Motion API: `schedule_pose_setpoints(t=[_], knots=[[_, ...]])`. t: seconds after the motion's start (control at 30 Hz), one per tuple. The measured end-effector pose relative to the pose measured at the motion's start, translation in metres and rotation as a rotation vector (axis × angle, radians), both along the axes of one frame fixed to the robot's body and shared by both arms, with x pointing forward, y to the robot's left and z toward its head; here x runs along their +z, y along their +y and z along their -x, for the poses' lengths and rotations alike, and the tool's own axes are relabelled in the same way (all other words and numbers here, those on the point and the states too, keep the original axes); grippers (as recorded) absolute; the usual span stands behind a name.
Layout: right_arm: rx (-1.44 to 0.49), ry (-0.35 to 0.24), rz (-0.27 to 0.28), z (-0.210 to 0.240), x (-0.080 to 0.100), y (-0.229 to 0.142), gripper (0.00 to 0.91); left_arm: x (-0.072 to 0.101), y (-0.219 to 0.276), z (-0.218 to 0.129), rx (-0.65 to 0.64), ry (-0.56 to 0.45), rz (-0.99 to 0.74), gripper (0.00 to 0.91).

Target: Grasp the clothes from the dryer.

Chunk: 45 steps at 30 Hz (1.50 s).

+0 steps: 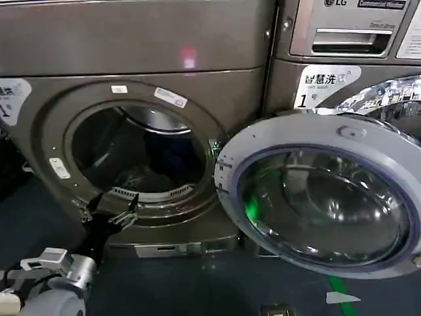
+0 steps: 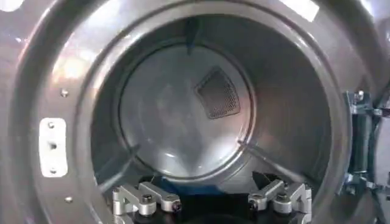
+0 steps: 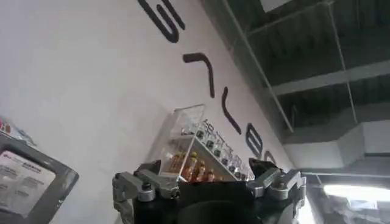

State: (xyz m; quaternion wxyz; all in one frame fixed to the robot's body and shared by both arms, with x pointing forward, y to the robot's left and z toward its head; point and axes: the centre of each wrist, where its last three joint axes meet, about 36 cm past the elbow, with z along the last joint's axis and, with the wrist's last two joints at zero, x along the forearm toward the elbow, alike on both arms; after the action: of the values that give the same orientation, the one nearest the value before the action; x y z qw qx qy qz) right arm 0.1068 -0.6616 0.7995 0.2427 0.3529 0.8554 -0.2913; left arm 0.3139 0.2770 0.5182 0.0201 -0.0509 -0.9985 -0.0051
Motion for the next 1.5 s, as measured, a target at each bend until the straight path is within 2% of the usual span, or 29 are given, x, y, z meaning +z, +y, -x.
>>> schedule_pose_setpoints(t=[0.33, 0.53, 0.83, 1.07, 1.5], knots=[[-0.025, -0.011, 0.033, 0.007, 0.000, 0.007, 0.907, -0.001, 0.002, -0.012, -0.017, -0.016, 0.002, 0.907], [-0.036, -0.007, 0.064, 0.011, 0.007, 0.013, 0.907, -0.004, 0.004, -0.039, -0.034, -0.046, 0.015, 0.907], [-0.072, 0.003, 0.105, 0.020, 0.016, 0.027, 0.907, -0.021, 0.002, -0.118, -0.041, -0.053, 0.018, 0.907], [-0.086, 0.021, 0.136, 0.024, 0.017, 0.038, 0.907, -0.025, -0.008, -0.185, -0.042, -0.051, 0.022, 0.907], [-0.095, 0.025, 0.154, 0.030, 0.015, 0.044, 0.907, -0.023, -0.032, -0.299, -0.044, -0.005, -0.014, 0.907]])
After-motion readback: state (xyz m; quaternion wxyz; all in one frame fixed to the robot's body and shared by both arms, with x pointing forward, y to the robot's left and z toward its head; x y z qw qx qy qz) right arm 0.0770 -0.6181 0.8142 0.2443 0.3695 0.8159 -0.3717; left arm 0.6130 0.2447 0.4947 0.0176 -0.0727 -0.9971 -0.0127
